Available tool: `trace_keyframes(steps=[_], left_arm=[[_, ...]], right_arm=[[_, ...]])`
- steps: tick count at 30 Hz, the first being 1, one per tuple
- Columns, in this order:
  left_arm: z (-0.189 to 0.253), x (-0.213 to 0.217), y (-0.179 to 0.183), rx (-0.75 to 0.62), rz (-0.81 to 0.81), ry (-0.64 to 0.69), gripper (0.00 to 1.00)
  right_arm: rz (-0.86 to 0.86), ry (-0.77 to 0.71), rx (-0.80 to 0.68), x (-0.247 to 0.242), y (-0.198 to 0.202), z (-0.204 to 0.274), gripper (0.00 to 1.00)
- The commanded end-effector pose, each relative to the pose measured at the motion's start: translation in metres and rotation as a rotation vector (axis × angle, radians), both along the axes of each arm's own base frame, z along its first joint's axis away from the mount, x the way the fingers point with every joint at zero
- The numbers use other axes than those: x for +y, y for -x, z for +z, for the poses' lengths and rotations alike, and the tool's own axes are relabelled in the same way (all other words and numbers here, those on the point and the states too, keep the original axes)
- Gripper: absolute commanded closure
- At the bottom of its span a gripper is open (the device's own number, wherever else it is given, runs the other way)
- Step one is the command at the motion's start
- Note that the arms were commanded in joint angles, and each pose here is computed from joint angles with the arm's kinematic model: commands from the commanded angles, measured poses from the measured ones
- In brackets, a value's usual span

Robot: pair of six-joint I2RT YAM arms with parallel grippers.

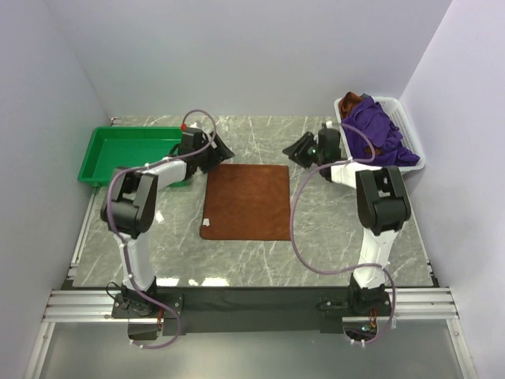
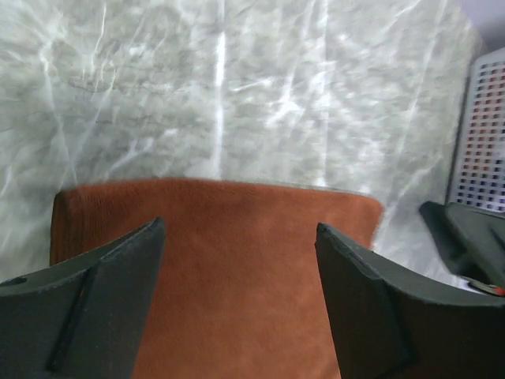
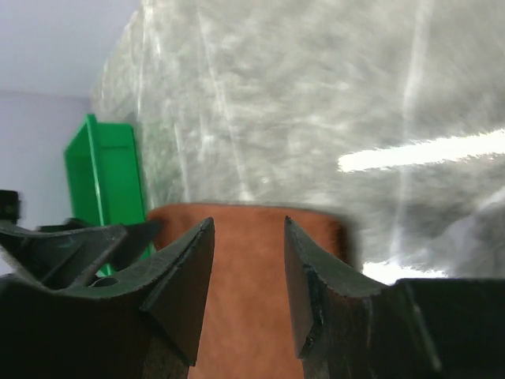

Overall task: Fold and stack the towels
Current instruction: Fold the towel

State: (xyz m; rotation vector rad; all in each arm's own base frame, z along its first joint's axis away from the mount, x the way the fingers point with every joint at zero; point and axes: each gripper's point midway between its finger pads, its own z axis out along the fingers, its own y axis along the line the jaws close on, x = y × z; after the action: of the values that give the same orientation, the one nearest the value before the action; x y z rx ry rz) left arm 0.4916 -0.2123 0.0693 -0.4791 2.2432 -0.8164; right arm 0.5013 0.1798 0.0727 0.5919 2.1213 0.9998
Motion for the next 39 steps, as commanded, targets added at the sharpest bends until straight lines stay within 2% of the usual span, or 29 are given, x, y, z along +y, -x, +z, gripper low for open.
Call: trace_keyframes(steps=[1,4,5,7,8,10,11,14,20,24,31,34,37,38,39], left_arm=[[0.079,0.005,0.001,-0.141,0.031,-0.040,0.17],[0.087,0.012,0.027,-0.117,0.062,-0.135,0.19],[0.083,0.014,0.044,-0.084,0.066,-0.172,0.21],[0.073,0.019,0.063,-0.042,0.080,-0.227,0.24],[0.060,0.019,0.086,0.005,0.060,-0.262,0.26],[0.046,0.021,0.106,0.043,0.053,-0.297,0.29],[0.035,0.024,0.124,0.067,0.044,-0.322,0.34],[0.021,0.029,0.154,0.081,0.036,-0.347,0.40],[-0.011,0.031,0.190,0.154,0.009,-0.350,0.40],[-0.039,0.031,0.214,0.256,0.006,-0.341,0.41],[-0.078,0.032,0.289,0.461,-0.015,-0.312,0.41],[-0.076,0.028,0.313,0.492,-0.018,-0.265,0.39],[-0.052,0.027,0.307,0.427,-0.011,-0.250,0.31],[-0.040,0.029,0.298,0.380,-0.001,-0.261,0.25],[-0.032,0.030,0.292,0.351,0.001,-0.283,0.22]], right_arm=[[0.104,0.189,-0.089,0.008,0.010,0.055,0.53],[0.181,0.315,-0.037,0.012,0.039,0.052,0.55],[0.249,0.379,0.006,0.022,0.061,0.042,0.57],[0.264,0.468,0.034,0.022,0.079,0.037,0.60],[0.314,0.511,0.065,0.029,0.098,0.028,0.61],[0.353,0.551,0.098,0.033,0.120,0.018,0.62],[0.400,0.570,0.116,0.040,0.136,0.012,0.63],[0.443,0.602,0.163,0.039,0.164,-0.005,0.63],[0.518,0.658,0.228,0.036,0.205,-0.031,0.63],[0.566,0.648,0.310,0.030,0.232,-0.056,0.63],[0.547,0.684,0.450,-0.004,0.283,-0.078,0.63],[0.563,0.657,0.440,-0.009,0.300,-0.075,0.63],[0.592,0.661,0.382,-0.009,0.299,-0.061,0.62],[0.594,0.672,0.363,-0.009,0.296,-0.054,0.62],[0.585,0.670,0.308,-0.005,0.281,-0.038,0.61]])
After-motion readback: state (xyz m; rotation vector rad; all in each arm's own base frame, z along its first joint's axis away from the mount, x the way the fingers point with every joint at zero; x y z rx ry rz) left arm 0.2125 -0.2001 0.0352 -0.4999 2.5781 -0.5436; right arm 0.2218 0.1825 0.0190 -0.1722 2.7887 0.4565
